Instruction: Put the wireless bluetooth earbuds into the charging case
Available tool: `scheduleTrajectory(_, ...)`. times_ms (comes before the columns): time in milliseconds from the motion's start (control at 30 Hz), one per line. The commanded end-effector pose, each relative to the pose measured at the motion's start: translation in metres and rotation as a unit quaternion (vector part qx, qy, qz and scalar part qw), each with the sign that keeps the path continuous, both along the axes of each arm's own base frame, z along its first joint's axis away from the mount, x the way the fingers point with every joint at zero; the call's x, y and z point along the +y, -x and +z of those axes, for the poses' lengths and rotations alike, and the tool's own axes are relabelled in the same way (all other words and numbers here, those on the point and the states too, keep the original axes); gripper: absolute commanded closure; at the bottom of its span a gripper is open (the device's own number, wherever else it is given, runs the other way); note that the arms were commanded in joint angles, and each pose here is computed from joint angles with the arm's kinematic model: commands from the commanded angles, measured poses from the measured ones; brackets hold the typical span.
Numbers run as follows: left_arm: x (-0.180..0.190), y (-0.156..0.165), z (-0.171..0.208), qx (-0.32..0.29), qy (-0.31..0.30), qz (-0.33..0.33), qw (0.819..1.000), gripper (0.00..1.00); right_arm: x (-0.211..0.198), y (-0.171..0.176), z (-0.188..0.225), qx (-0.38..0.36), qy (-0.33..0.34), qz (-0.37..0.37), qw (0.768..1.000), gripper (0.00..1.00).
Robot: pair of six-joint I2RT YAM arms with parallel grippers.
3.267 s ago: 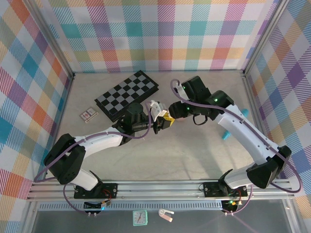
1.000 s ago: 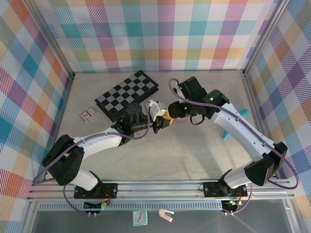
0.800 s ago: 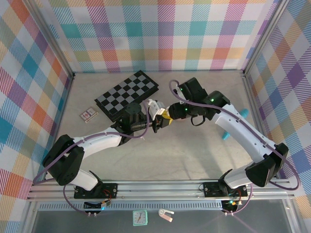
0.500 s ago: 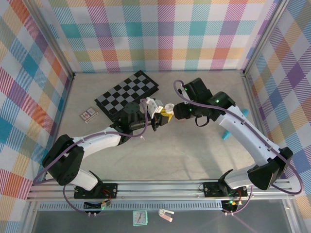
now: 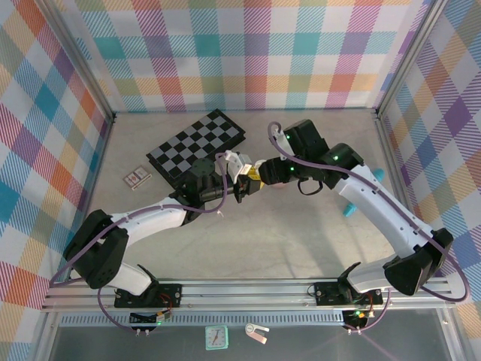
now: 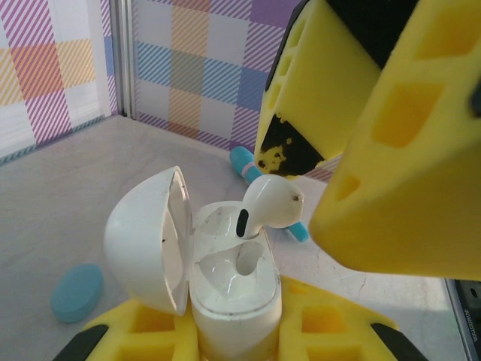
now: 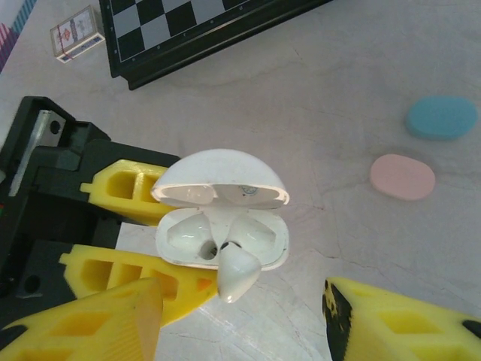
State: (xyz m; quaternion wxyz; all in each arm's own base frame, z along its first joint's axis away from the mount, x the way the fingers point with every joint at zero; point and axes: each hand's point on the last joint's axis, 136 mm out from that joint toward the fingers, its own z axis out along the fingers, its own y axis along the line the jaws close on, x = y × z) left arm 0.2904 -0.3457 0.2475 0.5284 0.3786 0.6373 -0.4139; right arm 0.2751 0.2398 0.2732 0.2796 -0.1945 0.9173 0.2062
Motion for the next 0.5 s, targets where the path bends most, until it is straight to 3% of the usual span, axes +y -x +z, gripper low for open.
scheduleTrajectory(0, 0.005, 0.005, 0.019, -0.022, 0.021, -0.005, 1.0, 0.96, -0.01, -0.005, -0.014, 0.011, 0.027, -0.024, 0.999, 0.42)
scheduleTrajectory(467, 0.011, 0.006, 0.019, -0.02, 0.026, 0.003, 0.999, 0.96, -0.04, -0.017, -0.005, -0.01, 0.034, -0.091, 0.995, 0.44)
